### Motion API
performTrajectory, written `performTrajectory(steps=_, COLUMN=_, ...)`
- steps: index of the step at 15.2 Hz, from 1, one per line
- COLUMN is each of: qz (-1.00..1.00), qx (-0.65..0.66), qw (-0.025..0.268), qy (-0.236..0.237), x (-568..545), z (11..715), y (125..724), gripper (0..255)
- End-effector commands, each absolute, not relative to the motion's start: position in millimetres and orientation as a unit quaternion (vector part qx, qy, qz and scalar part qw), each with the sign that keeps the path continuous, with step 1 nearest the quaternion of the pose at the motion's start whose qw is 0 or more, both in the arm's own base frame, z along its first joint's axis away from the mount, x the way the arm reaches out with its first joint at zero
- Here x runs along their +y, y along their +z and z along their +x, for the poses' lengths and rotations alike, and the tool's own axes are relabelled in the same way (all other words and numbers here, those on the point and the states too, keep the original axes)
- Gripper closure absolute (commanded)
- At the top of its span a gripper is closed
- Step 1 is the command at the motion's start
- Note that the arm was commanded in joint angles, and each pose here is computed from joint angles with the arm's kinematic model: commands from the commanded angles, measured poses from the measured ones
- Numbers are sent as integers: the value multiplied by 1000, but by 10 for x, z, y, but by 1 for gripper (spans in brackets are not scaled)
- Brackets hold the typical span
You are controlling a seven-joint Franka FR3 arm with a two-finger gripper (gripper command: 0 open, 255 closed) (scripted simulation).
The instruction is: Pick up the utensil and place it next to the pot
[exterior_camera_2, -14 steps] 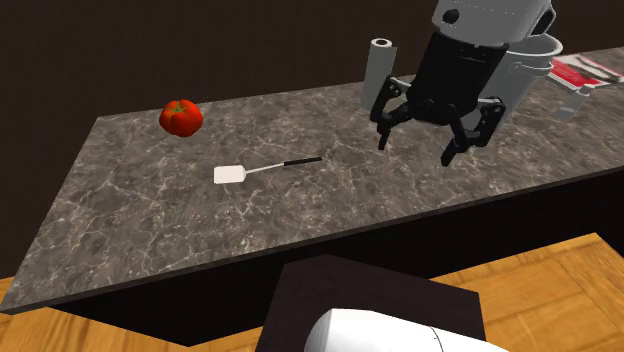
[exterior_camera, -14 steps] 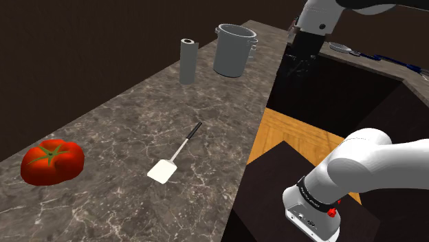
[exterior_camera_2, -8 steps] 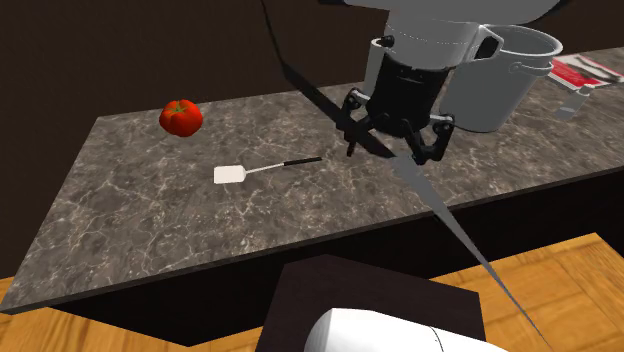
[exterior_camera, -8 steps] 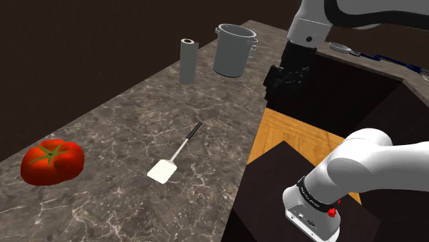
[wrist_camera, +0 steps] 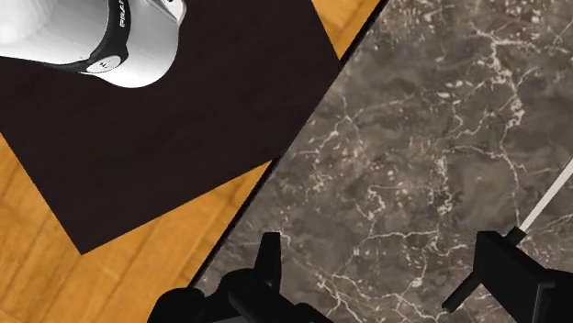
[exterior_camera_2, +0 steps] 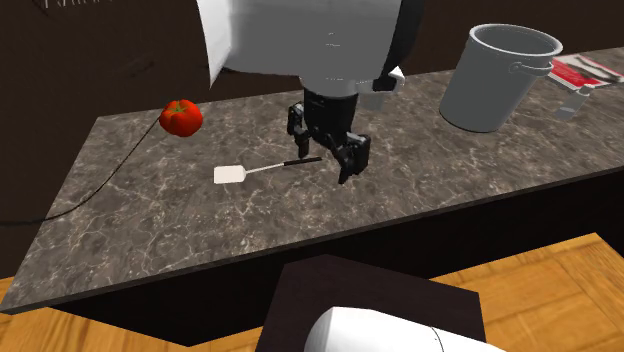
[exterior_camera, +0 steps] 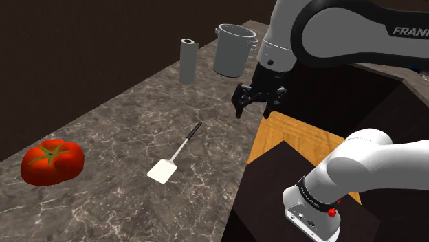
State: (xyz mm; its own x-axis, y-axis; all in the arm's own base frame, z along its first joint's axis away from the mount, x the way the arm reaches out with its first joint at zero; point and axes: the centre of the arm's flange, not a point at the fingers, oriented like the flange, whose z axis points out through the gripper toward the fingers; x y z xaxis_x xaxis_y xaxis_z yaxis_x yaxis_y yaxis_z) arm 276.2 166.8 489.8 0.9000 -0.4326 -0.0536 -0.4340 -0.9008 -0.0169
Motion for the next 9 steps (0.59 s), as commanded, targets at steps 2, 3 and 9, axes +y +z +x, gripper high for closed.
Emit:
performTrajectory(steps=2, qz=-961, qx=277, qw=10, qy=15, x=2050, z=2845, y=4730, gripper=0)
performTrajectory(steps=3, qz=-956, qx=294, qw=8, qy=12, x=2166, z=2880, y=4667, gripper=0)
performTrajectory(steps=9, qz=-919, qx=394, qw=-3, qy=-6, x=2817, z=3177, y=4282, gripper=0)
